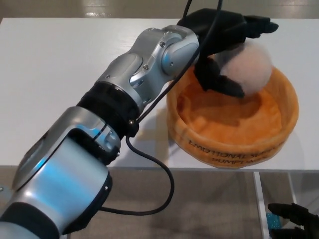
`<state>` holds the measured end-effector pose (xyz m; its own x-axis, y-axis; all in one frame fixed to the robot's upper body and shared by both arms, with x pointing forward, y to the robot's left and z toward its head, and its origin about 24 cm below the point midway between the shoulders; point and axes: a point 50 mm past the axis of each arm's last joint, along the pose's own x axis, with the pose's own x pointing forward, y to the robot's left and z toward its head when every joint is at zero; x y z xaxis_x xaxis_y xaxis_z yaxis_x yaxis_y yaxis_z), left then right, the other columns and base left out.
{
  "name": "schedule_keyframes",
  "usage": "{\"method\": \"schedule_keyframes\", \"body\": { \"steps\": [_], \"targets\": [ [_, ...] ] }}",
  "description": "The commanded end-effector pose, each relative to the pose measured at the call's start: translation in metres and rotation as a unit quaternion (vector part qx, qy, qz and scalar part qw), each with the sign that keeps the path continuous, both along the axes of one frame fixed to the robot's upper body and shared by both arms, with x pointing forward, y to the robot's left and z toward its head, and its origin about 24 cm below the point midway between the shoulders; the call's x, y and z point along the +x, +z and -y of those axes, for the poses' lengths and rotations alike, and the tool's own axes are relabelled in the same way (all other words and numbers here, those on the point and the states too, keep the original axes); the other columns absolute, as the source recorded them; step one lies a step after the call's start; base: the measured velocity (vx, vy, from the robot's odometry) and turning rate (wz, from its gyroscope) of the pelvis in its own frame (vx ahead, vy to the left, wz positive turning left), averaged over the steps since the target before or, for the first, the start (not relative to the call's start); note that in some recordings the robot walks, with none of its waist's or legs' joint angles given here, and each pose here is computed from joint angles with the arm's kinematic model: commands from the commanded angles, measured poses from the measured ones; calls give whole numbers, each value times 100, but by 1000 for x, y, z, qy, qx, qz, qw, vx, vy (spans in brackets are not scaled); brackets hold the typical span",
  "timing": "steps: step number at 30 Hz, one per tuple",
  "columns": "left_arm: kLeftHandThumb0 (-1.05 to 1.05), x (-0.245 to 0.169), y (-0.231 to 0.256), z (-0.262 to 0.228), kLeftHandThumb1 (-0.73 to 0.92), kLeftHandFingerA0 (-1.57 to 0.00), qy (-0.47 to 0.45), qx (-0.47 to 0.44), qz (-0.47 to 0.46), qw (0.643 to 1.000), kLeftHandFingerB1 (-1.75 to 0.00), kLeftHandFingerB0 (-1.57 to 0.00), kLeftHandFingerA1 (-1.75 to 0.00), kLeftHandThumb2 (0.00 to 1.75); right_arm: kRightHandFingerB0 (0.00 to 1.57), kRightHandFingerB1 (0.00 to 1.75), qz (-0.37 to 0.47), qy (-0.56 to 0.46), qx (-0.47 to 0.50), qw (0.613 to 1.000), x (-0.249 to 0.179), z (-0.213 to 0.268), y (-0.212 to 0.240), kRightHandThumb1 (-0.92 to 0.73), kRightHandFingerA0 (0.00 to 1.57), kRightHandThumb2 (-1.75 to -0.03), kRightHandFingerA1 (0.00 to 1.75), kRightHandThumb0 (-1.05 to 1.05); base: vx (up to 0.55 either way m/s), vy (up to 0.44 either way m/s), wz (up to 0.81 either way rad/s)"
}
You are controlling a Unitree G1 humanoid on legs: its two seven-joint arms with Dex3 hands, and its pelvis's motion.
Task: Use the left hand to pick up the pink round toy on the left and place it inside the orange plate on the desk.
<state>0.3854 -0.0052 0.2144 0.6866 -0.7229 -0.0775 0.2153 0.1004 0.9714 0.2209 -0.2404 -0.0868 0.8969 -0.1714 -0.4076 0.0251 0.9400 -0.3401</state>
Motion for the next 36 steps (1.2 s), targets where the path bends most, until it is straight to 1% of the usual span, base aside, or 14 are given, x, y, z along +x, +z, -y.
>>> {"method": "schedule_keyframes", "body": {
  "steps": [1, 7, 15, 23, 24, 25, 26, 27, 29, 30, 31, 32, 33, 36],
  "targets": [
    [-101, 1, -4, -1, 60, 0, 18, 56, -48, 997, -4, 0, 0, 104, 60, 49, 3, 4, -6, 1000, 0, 2, 1, -64, 69, -58, 64, -14, 0, 0, 0],
    [-105, 1, -4, -5, 75, 0, 18, 56, -58, 997, -5, 0, 0, 117, 60, 50, 8, 4, -4, 1000, 1, 2, 3, -64, 71, -58, 67, -14, 0, 0, 0],
    [-105, -1, 8, -12, 75, 0, 10, 44, -57, 997, -4, 0, -1, 116, 60, 49, 6, 7, -9, 1000, 3, 1, 3, -64, 70, -58, 65, -14, 0, 0, 0],
    [-105, -16, 48, -38, 72, 0, -36, -32, -26, 998, -4, 0, -1, 111, 60, 50, 8, 7, -5, 1000, 3, 2, 3, -64, 68, -58, 64, -14, 0, 0, 0],
    [-102, -23, 54, -46, 85, 0, -53, -56, -22, 997, -21, 0, -14, 67, 60, 50, 8, 6, -6, 1000, 2, 3, 3, -64, 69, -59, 65, -14, 0, 0, 0],
    [-102, -30, 58, -52, 85, 0, -65, -71, -18, 995, -21, 0, -14, 67, 60, 50, 7, 6, -6, 1000, 1, 4, 3, -64, 69, -59, 65, -14, 0, 0, 0],
    [-94, -40, 62, -62, 64, 0, -85, -88, -8, 992, -12, 0, -12, 109, 61, 50, 7, 5, -6, 1000, 1, 4, 3, -64, 69, -58, 64, -14, 0, 0, 0],
    [-94, -47, 65, -68, 64, 0, -99, -97, 1, 990, -12, 0, -12, 109, 61, 50, 7, 4, -5, 1000, 2, 4, 3, -64, 69, -58, 64, -14, 0, 0, 0],
    [-89, -71, 68, -87, 57, -7, -133, -142, 5, 981, -20, -7, -25, 99, 61, 49, 2, 4, -9, 1000, 2, 5, 3, -64, 71, -58, 65, -15, 0, 0, 0],
    [-89, -71, 68, -87, 57, -7, -133, -142, 5, 981, -20, -7, -25, 99, 61, 49, 2, 4, -9, 1000, 2, 5, 3, -64, 71, -58, 65, -15, 0, 0, 0],
    [-39, -83, 69, -96, 23, 0, -149, -166, 0, 975, -48, 0, -48, 90, 60, 49, 1, 4, -11, 1000, 1, 6, 2, -64, 72, -58, 67, -15, 0, 0, 0],
    [-39, -90, 70, -101, 23, 0, -160, -179, -3, 971, -48, 0, -48, 90, 60, 49, 0, 4, -12, 1000, 1, 6, 2, -64, 72, -58, 67, -15, 0, 0, 0],
    [-81, -104, 69, -112, 60, -20, -182, -207, -4, 961, -28, -19, -31, 59, 60, 50, 0, 3, -10, 1000, 0, 5, 2, -64, 69, -59, 65, -14, 0, 0, 0],
    [-81, -128, 65, -130, 57, -21, -216, -250, -3, 944, -28, -23, -33, 59, 61, 50, -1, 2, -9, 1000, -1, 5, 1, -64, 70, -58, 66, -14, 0, 0, 0]
  ]
}}
